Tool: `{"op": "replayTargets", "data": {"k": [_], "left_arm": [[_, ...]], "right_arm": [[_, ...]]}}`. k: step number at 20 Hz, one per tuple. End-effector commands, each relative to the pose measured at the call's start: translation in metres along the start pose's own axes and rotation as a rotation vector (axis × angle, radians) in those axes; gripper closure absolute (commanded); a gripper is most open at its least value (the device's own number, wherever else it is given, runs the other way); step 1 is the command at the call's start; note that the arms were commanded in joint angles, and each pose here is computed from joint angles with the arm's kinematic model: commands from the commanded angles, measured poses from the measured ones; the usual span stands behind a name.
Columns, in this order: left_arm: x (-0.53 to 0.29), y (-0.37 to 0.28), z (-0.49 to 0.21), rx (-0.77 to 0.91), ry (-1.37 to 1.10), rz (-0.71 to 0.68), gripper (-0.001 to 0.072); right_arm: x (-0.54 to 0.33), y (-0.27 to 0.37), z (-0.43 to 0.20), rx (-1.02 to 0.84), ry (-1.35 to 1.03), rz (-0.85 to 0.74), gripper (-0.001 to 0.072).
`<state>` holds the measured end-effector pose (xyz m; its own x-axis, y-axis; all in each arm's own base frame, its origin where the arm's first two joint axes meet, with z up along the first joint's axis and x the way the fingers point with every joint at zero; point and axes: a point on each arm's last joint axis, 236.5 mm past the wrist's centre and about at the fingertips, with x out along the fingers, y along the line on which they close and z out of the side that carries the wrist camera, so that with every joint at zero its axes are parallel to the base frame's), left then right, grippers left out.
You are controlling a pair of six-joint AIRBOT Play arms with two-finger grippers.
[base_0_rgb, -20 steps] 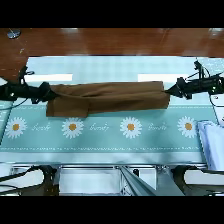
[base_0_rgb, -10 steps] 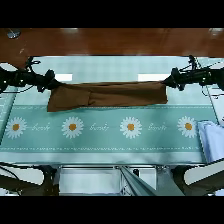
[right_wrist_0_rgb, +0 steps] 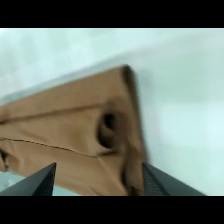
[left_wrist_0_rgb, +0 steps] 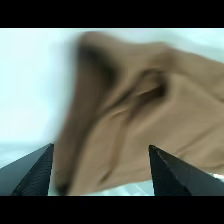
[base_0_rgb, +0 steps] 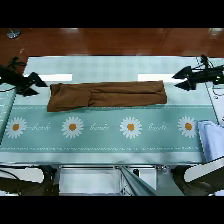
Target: Fold the shirts.
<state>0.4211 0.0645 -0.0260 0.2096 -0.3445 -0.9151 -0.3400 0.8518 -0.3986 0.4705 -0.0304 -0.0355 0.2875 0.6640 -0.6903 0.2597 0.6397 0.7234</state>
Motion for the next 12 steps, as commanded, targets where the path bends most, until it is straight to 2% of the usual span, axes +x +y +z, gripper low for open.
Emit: {"op": "replayTargets", "data": {"k": [1, 5, 11, 12], "left_arm": [[-0.035, 0.023, 0.001, -0.028, -0.183, 0.098, 0.0003], [-0.029, -0.047, -0.032, 0.063, -0.362, -0.047, 0.0003], [0.016, -0.149, -0.11, 0.302, -0.219, -0.166, 0.0003], [0.022, -0.164, -0.116, 0.322, -0.217, -0.19, 0.0003]], "right_arm": [[-0.007, -0.047, -0.021, 0.053, 0.078, -0.134, 0.0092], [0.037, -0.044, -0.042, 0.047, 0.187, -0.129, 0.0092], [0.09, -0.008, -0.051, -0.034, 0.225, -0.1, 0.0093], [0.094, -0.001, -0.053, -0.055, 0.235, -0.101, 0.0125]]}}
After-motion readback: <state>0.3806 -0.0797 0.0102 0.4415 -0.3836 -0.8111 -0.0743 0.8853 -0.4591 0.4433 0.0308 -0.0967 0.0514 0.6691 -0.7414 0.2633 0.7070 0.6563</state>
